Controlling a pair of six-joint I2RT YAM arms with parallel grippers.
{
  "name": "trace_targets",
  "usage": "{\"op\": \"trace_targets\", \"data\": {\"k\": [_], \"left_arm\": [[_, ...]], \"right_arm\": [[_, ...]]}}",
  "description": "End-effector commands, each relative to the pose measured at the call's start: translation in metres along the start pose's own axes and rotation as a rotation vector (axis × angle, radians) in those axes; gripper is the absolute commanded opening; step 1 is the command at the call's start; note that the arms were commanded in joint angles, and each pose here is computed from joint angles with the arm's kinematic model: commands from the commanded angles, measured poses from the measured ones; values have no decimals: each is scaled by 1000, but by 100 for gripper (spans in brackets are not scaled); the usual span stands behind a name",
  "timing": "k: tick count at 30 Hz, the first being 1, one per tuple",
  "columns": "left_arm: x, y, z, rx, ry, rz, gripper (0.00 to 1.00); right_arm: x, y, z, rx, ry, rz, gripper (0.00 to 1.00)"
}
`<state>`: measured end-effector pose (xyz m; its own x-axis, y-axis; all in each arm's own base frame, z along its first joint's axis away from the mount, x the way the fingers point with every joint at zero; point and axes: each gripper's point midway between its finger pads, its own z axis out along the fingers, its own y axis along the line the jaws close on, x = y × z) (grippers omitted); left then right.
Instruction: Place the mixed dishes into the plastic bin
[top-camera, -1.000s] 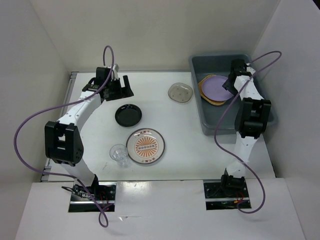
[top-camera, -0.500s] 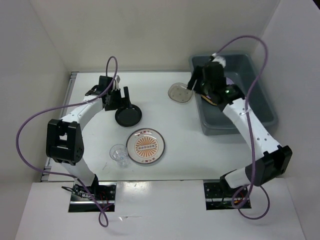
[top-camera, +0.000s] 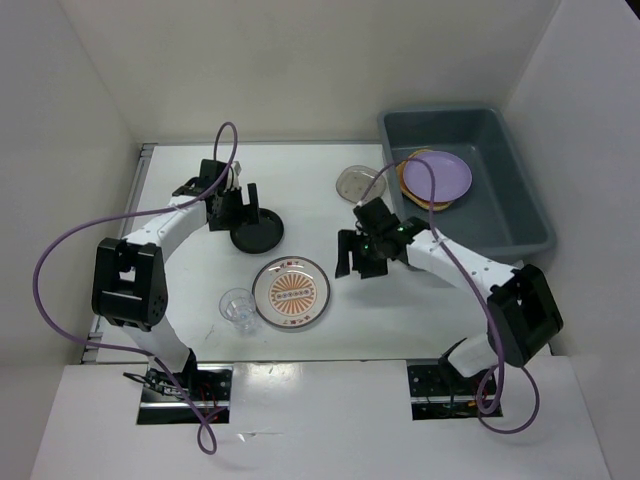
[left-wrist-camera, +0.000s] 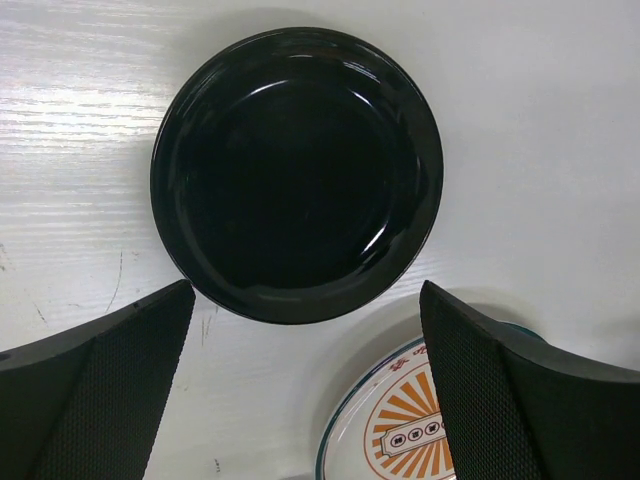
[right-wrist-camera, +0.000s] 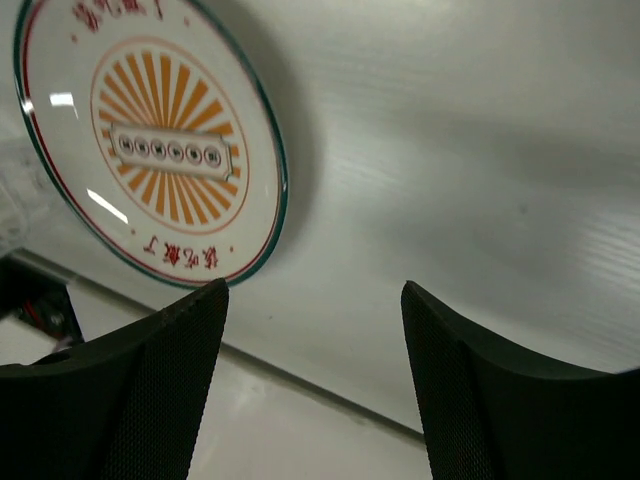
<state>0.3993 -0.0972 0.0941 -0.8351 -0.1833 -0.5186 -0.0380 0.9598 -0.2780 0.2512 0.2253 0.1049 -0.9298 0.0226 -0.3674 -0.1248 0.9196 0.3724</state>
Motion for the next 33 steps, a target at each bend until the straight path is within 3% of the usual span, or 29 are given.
{"op": "trace_targets", "data": {"k": [1, 8, 14, 33], "left_arm": [[-10, -2, -8, 12, -40, 19, 100], [1, -3, 2, 34, 0, 15, 100], [10, -4, 4, 49, 24, 12, 100], [13, -3, 4, 49, 24, 12, 100]], "right_arm": [[26, 31, 11, -134, 72, -47, 75], [61, 44, 34, -217, 173, -71, 75], [60, 46, 55, -240, 183, -81, 75], [39, 33, 113, -210, 214, -72, 49]]}}
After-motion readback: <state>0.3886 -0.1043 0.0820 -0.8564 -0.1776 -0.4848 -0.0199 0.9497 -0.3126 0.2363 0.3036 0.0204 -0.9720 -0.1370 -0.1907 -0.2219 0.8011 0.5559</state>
